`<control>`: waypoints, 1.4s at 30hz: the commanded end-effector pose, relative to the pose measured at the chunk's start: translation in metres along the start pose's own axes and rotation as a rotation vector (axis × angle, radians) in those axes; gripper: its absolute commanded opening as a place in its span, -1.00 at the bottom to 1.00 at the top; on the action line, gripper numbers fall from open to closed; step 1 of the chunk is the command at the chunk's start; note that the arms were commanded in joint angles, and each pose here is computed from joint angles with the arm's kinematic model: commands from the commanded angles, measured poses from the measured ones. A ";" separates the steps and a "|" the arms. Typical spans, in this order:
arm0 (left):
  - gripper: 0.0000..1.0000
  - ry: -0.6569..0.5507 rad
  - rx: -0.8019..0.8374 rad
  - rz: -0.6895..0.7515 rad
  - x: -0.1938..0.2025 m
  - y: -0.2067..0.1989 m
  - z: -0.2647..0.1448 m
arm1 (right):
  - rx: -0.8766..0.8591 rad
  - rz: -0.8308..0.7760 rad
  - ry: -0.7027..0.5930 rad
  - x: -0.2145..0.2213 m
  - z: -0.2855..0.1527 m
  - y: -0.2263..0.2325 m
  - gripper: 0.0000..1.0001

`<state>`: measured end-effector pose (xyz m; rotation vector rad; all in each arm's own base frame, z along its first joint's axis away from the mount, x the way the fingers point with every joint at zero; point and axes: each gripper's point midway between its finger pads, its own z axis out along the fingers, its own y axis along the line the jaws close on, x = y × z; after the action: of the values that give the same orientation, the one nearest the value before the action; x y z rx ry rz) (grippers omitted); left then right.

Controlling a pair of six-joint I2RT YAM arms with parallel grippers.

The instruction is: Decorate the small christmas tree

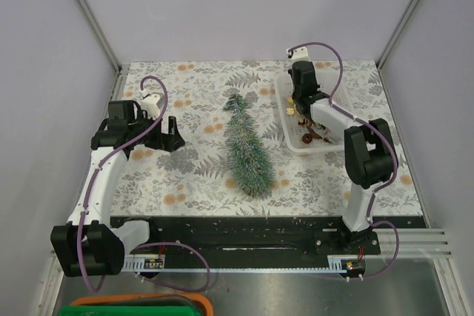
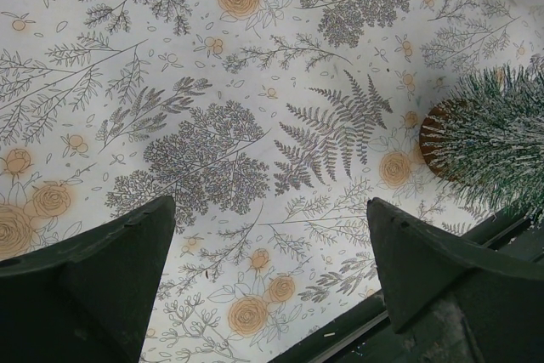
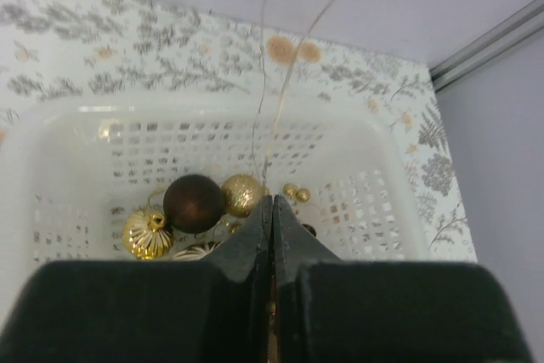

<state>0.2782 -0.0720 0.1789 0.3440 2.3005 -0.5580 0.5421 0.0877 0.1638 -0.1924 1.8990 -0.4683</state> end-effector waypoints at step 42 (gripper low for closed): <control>0.98 -0.130 0.015 0.063 -0.023 -0.019 -0.026 | -0.726 0.590 -1.168 -0.453 -0.425 -0.141 -1.00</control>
<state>0.2686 -0.0734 0.1997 0.3588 2.2239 -0.5378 0.3177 0.1911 0.7299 -0.2154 0.8271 0.5564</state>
